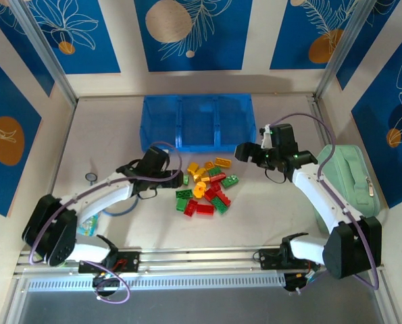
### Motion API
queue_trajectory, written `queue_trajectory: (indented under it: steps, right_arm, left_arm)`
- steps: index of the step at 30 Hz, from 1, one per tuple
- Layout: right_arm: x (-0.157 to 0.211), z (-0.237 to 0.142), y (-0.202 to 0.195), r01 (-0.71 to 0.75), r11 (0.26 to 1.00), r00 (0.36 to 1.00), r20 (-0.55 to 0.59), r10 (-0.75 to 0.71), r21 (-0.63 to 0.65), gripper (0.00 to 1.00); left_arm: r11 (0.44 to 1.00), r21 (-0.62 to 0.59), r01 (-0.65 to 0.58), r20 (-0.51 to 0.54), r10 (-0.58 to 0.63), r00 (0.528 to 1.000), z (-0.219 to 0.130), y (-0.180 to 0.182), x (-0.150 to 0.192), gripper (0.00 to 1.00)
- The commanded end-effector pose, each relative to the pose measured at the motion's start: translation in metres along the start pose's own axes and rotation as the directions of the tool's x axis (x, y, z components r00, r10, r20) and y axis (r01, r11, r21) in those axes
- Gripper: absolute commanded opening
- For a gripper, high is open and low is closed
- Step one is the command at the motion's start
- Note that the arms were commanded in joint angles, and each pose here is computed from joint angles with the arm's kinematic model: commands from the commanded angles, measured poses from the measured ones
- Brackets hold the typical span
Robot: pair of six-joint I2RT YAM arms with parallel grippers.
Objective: Sort the legos into containers by color
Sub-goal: Pick up the lego from the center of the table.
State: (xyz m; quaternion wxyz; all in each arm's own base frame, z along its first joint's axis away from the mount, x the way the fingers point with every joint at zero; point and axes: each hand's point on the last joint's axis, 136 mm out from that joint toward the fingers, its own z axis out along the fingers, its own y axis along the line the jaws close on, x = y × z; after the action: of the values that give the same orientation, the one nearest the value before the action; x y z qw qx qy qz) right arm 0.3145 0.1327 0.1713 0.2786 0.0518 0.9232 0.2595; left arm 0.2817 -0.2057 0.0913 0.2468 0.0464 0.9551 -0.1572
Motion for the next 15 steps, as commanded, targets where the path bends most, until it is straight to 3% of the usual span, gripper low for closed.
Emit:
queue_trajectory:
  steps: [1,15]
  right_arm:
    - [0.018,0.002,0.004,-0.004,1.0,0.998,-0.066,0.002,-0.023,0.87]
    - [0.026,0.001,-0.003,-0.008,1.0,0.998,-0.057,0.007,-0.009,0.81]
  left_arm:
    - [0.998,0.064,-0.003,-0.024,0.005,1.0,0.009,-0.026,-0.01,0.81]
    - [0.997,-0.058,-0.048,-0.121,0.041,0.992,0.047,-0.036,-0.01,0.69]
